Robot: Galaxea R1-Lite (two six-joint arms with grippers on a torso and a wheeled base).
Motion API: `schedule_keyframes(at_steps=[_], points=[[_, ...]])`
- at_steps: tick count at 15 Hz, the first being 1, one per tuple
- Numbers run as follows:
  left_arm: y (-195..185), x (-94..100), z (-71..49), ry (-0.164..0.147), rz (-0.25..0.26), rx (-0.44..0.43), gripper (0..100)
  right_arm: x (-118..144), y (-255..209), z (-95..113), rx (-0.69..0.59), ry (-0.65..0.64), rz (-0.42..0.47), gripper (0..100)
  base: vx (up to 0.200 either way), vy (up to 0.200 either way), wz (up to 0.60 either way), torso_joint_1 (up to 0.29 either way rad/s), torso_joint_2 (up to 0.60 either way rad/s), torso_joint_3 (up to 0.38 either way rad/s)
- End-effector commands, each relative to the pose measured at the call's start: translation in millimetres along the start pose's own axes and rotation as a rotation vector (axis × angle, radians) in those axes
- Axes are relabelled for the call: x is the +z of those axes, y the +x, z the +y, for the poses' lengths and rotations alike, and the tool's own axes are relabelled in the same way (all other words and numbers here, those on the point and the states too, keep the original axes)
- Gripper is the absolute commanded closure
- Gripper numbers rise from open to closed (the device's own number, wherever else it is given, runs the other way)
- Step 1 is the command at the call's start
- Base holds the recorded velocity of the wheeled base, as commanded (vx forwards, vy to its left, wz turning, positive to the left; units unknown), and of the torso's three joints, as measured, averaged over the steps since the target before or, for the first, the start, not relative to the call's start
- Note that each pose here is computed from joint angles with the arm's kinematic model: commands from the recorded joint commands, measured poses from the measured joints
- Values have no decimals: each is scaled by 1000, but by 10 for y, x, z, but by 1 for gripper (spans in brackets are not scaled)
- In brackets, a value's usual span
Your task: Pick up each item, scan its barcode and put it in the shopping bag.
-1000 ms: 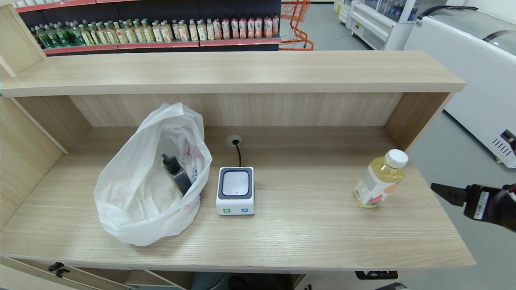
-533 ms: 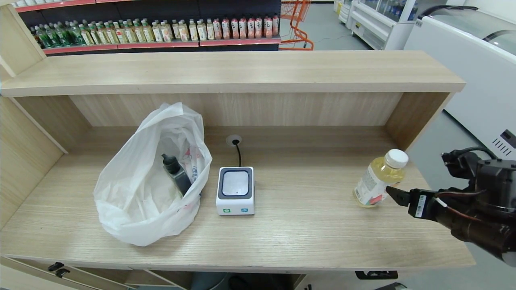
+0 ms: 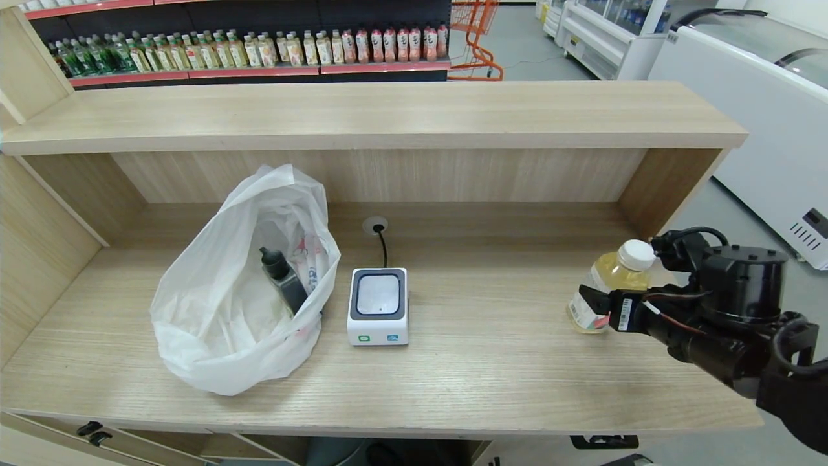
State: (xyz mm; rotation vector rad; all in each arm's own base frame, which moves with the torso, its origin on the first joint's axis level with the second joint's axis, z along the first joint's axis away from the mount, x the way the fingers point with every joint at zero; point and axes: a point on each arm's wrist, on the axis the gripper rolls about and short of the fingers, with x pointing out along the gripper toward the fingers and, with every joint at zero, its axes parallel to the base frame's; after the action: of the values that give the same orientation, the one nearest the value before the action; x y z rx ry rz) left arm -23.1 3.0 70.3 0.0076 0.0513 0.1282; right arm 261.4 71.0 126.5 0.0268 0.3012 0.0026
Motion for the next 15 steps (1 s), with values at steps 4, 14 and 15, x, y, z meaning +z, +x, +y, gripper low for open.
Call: schedule_keyframes(at_steps=[4, 14, 15], points=[[0, 0, 0, 0, 0, 2, 0, -77, 226, 87, 36, -34, -4, 0, 0, 0, 0, 0, 0, 0], [0, 0, 0, 0, 0, 2, 0, -116, 525, 214, 95, -163, -82, 0, 0, 0, 0, 0, 0, 0], [0, 0, 0, 0, 0, 1, 0, -106, 533, 224, 121, -164, -86, 0, 0, 0, 0, 0, 0, 0]])
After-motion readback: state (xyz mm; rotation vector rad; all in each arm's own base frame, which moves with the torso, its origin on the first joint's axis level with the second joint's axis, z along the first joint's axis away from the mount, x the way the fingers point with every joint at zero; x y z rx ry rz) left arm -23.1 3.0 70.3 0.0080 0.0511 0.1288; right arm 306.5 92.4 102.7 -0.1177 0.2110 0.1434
